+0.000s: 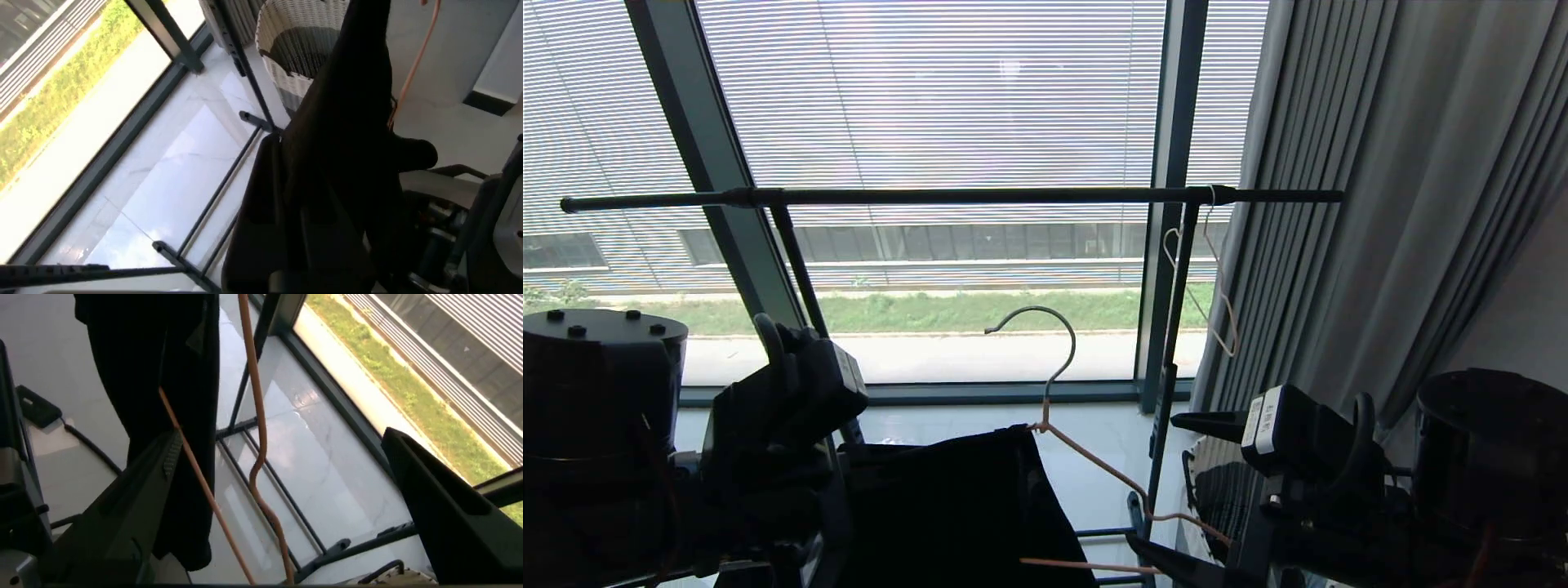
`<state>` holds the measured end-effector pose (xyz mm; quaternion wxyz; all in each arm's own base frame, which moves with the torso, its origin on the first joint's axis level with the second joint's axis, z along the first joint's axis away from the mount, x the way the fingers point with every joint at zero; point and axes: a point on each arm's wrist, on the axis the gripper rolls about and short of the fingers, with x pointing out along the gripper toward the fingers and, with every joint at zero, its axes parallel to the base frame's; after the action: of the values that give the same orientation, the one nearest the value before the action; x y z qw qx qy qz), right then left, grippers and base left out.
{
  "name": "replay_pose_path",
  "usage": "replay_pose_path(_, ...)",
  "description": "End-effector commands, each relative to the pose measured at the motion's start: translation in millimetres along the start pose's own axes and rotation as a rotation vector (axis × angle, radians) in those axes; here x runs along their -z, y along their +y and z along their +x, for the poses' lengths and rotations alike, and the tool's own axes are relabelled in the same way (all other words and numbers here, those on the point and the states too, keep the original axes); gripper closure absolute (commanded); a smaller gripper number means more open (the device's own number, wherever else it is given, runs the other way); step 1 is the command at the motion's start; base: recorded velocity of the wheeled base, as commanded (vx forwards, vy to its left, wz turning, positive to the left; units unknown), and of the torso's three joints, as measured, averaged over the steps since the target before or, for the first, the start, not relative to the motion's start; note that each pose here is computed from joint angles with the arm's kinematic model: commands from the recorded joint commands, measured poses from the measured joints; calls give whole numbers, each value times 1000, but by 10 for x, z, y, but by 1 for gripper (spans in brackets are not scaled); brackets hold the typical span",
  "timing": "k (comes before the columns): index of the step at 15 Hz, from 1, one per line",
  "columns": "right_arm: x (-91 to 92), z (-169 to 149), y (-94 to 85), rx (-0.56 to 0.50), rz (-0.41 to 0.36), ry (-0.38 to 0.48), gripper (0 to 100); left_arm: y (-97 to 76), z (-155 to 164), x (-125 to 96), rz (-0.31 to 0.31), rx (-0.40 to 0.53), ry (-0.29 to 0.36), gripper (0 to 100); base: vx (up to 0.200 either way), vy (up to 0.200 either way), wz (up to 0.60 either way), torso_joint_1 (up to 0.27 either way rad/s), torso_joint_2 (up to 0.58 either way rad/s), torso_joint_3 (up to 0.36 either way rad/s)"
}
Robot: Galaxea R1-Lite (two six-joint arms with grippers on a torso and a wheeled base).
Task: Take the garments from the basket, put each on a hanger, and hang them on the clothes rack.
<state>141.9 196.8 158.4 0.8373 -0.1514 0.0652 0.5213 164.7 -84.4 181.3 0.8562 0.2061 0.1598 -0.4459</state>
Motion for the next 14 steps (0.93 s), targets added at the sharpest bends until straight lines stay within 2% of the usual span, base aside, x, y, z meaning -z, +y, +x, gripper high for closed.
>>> replay_pose_path(1,7,5,-10,4,1,4,0,116,-32,36,-27,-63,1,100,0,0,0,0,0,0)
replay_pose_path(2,15,8,-9,5,0,7,0,215,-22,68,-44,-109,2,100,0,0,0,0,0,0)
replay_pose_path(4,40,41,-8,0,-7,20,0,403,-47,67,-81,-223,-42,100,0,0,0,0,0,0)
replay_pose_path(6,80,103,-8,-5,0,39,0,457,-81,-52,-170,-306,-89,100,0,0,0,0,0,0)
replay_pose_path(7,105,140,-8,-7,13,51,0,458,-94,-135,-198,-319,-121,100,0,0,0,0,0,0)
replay_pose_path(8,124,186,-11,-8,43,55,0,468,-113,-200,-207,-335,-145,100,0,0,0,0,0,0)
replay_pose_path(10,106,341,-12,1,142,23,0,462,-135,-308,-184,-334,-185,100,0,0,0,0,0,0)
replay_pose_path(12,74,566,-4,77,221,5,0,434,-129,-355,-168,-318,-199,100,0,0,0,0,0,0)
replay_pose_path(13,71,576,-2,81,225,4,0,434,-129,-355,-168,-318,-199,100,0,0,0,0,0,0)
replay_pose_path(14,14,830,-21,176,321,-25,0,422,-122,-362,-163,-312,-200,100,0,0,0,0,0,0)
